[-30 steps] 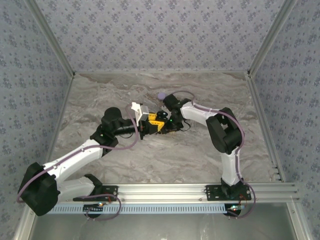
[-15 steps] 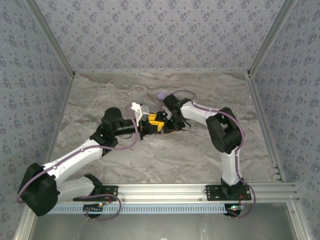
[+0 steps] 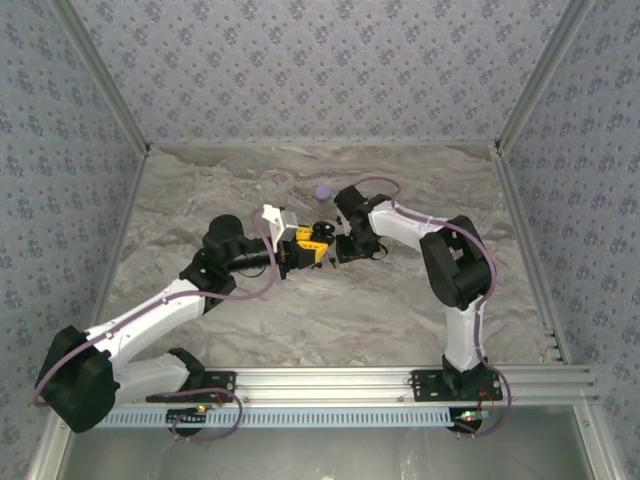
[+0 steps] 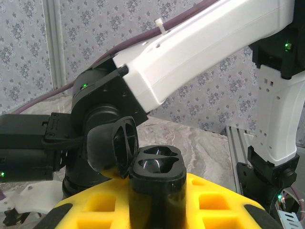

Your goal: Insert the wireless bluetooth earbuds into the charging case

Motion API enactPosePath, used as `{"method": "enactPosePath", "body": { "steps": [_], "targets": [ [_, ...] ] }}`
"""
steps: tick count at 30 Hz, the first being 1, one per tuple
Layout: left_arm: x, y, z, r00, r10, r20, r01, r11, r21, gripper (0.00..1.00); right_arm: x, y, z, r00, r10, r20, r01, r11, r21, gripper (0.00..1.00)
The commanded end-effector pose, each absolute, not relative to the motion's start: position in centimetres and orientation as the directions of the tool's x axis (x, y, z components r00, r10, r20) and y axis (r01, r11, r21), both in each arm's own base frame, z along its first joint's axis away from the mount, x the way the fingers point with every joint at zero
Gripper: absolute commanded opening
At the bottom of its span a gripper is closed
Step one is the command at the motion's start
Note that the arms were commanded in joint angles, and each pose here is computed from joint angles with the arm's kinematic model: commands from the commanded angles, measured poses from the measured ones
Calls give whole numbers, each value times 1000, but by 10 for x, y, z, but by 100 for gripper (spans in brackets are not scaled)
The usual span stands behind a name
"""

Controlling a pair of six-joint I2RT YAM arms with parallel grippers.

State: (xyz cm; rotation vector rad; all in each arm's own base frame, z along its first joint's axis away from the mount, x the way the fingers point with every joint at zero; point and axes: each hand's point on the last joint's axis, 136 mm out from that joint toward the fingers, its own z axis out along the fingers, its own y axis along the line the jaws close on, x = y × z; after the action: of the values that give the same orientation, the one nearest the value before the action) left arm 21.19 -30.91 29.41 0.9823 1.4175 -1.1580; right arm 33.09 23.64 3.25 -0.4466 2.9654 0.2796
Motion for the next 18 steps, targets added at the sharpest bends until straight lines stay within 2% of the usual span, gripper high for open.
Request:
{"method": "enactPosePath", "body": {
  "steps": [1, 3, 7, 18],
  "targets": [
    [210, -305, 305, -116, -30, -993, 971, 205, -120, 22, 322, 247, 60, -936, -295, -192, -336, 911, 239, 37],
    [210, -305, 304, -115, -29, -993, 971, 205, -119, 21, 318, 258, 66, -930, -309, -201, -359, 884, 298, 39],
    [210, -305, 305, -115, -30, -993, 971, 205, -119, 21, 321, 269, 65, -931, -306, -201, -358, 878, 319, 42],
    [209, -305, 304, -119, -28, -993, 971, 204, -122, 21, 332, 277, 45, -963, -229, -142, -256, 944, 210, 40]
  ]
}}
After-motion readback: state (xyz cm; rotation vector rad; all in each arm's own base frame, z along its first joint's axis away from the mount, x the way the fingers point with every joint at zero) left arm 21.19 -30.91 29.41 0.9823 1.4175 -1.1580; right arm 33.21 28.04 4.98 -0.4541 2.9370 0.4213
